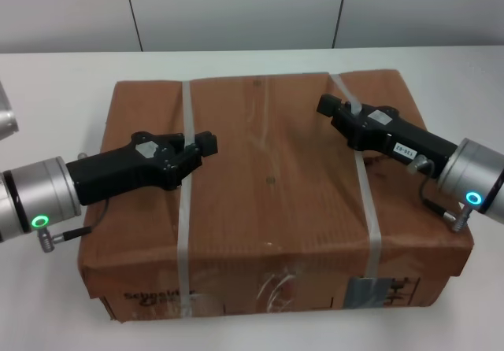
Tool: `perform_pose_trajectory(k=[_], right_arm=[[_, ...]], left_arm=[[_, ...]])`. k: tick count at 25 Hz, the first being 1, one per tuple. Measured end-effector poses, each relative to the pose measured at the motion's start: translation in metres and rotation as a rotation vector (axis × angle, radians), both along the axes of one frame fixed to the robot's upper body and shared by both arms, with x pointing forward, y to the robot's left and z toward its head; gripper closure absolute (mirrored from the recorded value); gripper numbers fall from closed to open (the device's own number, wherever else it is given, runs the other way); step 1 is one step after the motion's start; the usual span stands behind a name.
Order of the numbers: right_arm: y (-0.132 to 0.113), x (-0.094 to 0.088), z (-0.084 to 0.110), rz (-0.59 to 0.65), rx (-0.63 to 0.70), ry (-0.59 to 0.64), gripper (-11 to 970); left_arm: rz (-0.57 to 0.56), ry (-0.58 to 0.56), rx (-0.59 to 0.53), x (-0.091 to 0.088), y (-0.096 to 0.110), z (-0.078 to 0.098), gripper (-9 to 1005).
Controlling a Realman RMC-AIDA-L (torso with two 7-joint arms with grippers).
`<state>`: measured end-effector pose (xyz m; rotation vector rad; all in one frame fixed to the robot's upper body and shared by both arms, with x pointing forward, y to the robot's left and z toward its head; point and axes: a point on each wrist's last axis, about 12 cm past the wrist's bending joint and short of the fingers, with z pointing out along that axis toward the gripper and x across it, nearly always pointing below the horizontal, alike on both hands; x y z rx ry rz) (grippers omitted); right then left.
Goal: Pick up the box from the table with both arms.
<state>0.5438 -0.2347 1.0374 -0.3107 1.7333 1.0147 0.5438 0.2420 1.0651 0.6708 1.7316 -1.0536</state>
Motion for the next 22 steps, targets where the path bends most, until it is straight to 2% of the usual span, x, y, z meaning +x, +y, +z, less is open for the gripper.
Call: perform_pose_trajectory(k=[9,22], right_arm=[[-0.006,-0.014,0.003,0.017,0.06,-0.039,917],[-0.007,-0.019,0.005,0.032,0.089,-0.057,917]], left_arm=[[-0.048,-0.034,-0.041,-0.01,0.003,0.008,922],[-0.073,-0.039,-0.069,-0.017,0.004,0.009,924]])
